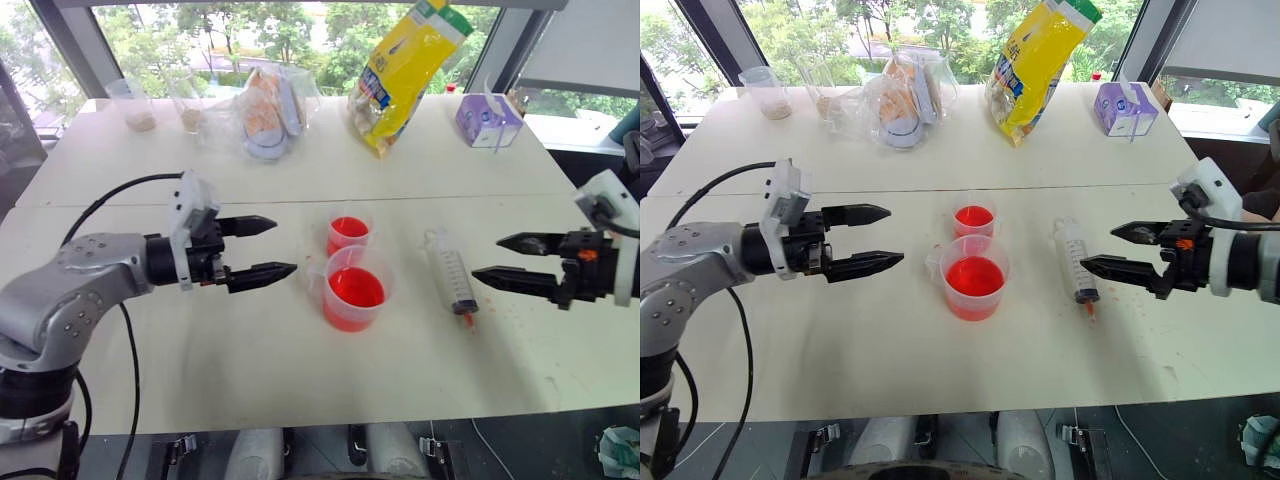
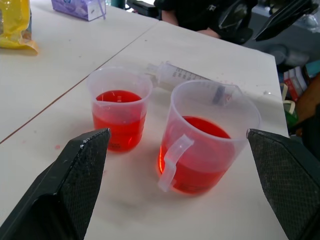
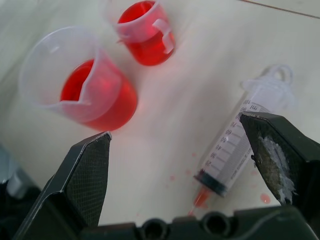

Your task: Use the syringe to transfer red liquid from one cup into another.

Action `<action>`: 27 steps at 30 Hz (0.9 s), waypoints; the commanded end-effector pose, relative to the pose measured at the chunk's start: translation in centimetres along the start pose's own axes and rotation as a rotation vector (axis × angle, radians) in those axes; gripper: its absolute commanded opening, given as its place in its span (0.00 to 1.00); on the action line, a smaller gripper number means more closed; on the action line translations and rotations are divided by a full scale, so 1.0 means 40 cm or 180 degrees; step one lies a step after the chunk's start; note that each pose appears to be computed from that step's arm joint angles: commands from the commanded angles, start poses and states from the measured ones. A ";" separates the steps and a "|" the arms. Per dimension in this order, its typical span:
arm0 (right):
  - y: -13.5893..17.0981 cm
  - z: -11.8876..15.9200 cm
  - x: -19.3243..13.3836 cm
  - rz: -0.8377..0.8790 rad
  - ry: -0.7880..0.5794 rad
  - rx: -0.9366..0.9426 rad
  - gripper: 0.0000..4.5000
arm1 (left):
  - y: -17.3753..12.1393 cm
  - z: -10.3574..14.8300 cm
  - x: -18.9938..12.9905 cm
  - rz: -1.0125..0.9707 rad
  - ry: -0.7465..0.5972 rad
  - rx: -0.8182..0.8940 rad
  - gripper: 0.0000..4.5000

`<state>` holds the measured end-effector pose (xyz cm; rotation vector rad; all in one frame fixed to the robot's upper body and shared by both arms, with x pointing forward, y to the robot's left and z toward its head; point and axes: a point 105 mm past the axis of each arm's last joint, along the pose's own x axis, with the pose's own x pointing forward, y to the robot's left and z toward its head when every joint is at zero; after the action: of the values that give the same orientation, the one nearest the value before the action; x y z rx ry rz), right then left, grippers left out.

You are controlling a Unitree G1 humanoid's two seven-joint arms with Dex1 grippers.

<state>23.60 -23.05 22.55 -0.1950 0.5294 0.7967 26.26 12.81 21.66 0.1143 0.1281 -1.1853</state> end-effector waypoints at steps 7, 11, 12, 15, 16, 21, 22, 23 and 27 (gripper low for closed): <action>0.035 0.025 -0.014 0.0114 -0.0024 -0.0311 0.99 | -0.002 0.048 -0.010 -0.0066 -0.0187 0.0079 1.00; 0.036 0.022 -0.014 0.0100 -0.0011 -0.0321 0.99 | -0.001 0.048 -0.010 -0.0063 -0.0175 0.0078 1.00; 0.037 0.022 -0.014 0.0099 -0.0005 -0.0323 0.99 | 0.000 0.048 -0.010 -0.0064 -0.0170 0.0081 1.00; 0.036 0.020 -0.012 0.0087 0.0008 -0.0310 0.99 | 0.001 0.048 -0.009 -0.0065 -0.0167 0.0091 1.00; 0.035 0.020 -0.012 0.0080 0.0009 -0.0308 0.99 | 0.002 0.048 -0.009 -0.0065 -0.0167 0.0095 1.00; 0.030 0.020 -0.009 0.0039 0.0012 -0.0327 0.99 | 0.003 0.048 -0.006 -0.0062 -0.0161 0.0118 1.00; 0.029 0.020 -0.009 0.0033 0.0011 -0.0329 0.99 | 0.004 0.048 -0.005 -0.0058 -0.0160 0.0123 1.00; 0.028 0.021 -0.009 0.0028 0.0011 -0.0328 0.99 | 0.004 0.048 -0.005 -0.0055 -0.0158 0.0126 1.00; 0.025 0.021 -0.005 0.0009 0.0010 -0.0325 0.99 | 0.004 0.045 -0.002 -0.0051 -0.0147 0.0144 1.00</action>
<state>22.98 -22.23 22.39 -0.2466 0.5285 0.8351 26.58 12.87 22.77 0.0970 0.1001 -1.1974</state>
